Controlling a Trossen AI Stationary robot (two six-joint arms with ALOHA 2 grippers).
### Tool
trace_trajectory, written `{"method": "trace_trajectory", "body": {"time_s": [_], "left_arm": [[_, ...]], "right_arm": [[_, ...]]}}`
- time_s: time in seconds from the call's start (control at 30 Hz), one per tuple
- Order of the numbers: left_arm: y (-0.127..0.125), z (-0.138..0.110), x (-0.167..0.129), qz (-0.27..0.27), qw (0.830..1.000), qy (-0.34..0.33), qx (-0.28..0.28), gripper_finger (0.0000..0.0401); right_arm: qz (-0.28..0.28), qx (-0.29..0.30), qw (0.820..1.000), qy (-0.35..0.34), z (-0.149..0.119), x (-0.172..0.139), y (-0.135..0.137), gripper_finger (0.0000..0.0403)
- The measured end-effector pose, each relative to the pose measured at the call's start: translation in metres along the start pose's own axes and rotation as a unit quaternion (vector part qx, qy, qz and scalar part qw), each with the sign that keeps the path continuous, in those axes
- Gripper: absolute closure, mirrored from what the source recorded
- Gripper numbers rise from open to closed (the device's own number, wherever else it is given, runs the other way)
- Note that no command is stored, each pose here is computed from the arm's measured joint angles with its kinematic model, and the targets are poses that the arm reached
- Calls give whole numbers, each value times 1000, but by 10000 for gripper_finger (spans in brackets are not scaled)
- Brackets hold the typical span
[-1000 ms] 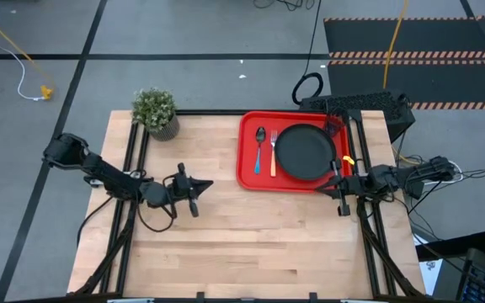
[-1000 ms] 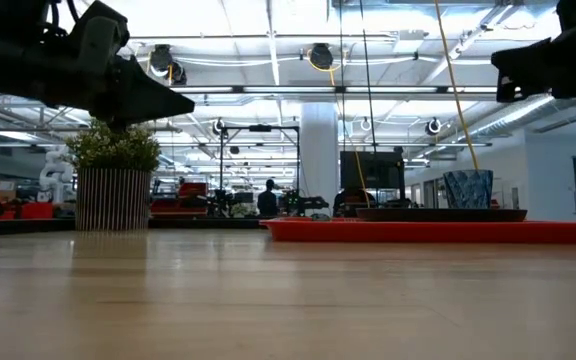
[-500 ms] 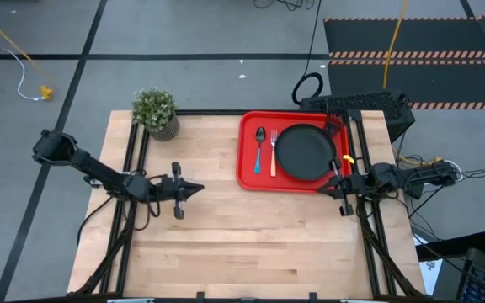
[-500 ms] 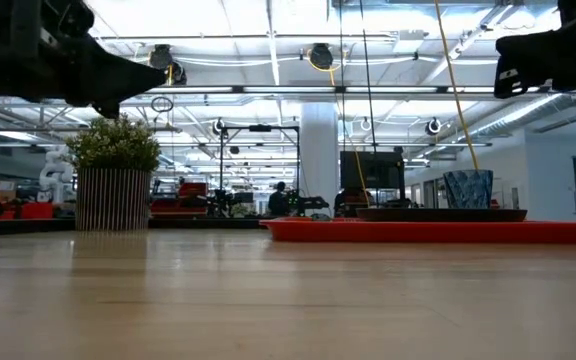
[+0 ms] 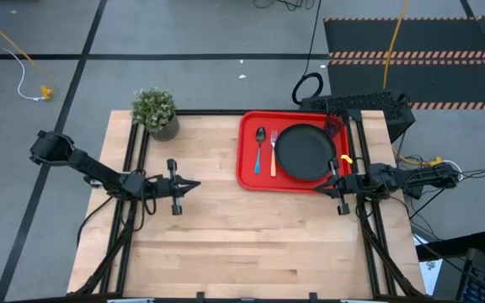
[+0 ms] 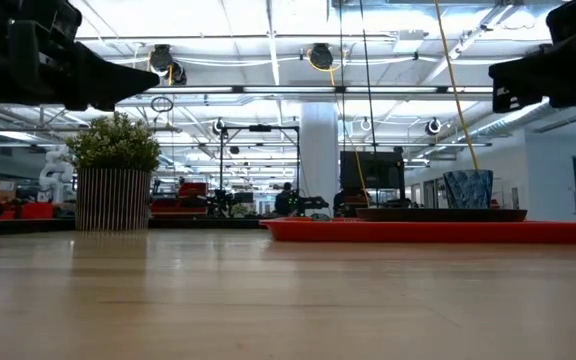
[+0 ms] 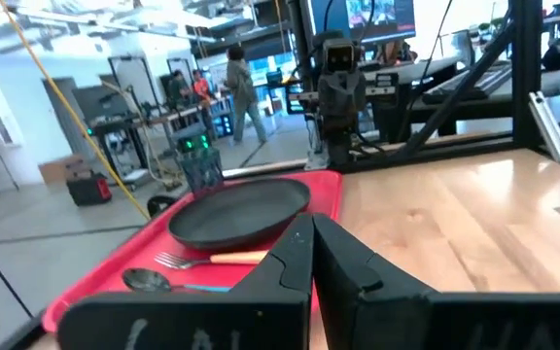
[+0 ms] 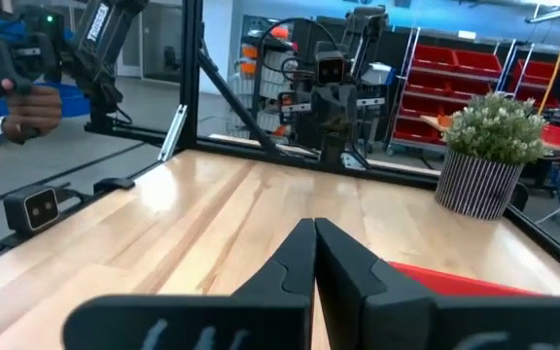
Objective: Pick and place plate/cup/fork/spoon on tray
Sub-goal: Return to Home Position
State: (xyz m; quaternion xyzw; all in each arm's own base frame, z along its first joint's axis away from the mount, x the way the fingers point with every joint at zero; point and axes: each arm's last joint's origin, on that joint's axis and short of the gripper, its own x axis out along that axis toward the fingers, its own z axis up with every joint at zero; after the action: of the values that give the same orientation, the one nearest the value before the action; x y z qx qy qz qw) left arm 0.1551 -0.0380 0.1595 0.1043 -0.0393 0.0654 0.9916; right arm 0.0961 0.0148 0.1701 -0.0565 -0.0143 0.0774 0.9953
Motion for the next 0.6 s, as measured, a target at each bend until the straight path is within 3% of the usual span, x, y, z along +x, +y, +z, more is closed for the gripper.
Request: {"method": "trace_trajectory", "body": {"time_s": [0.2, 0.43, 0.6], "left_arm": [[10, 2, 0, 5, 1000, 1, 15, 398], [23, 2, -1, 0, 1000, 4, 8, 398], [29, 1, -3, 4, 1000, 14, -3, 396]], "right_arm": [[-1, -33, 999, 1, 0, 0, 0, 403], [-12, -9, 1000, 1, -1, 0, -1, 403], [-32, -41, 999, 10, -2, 1, -3, 403]]}}
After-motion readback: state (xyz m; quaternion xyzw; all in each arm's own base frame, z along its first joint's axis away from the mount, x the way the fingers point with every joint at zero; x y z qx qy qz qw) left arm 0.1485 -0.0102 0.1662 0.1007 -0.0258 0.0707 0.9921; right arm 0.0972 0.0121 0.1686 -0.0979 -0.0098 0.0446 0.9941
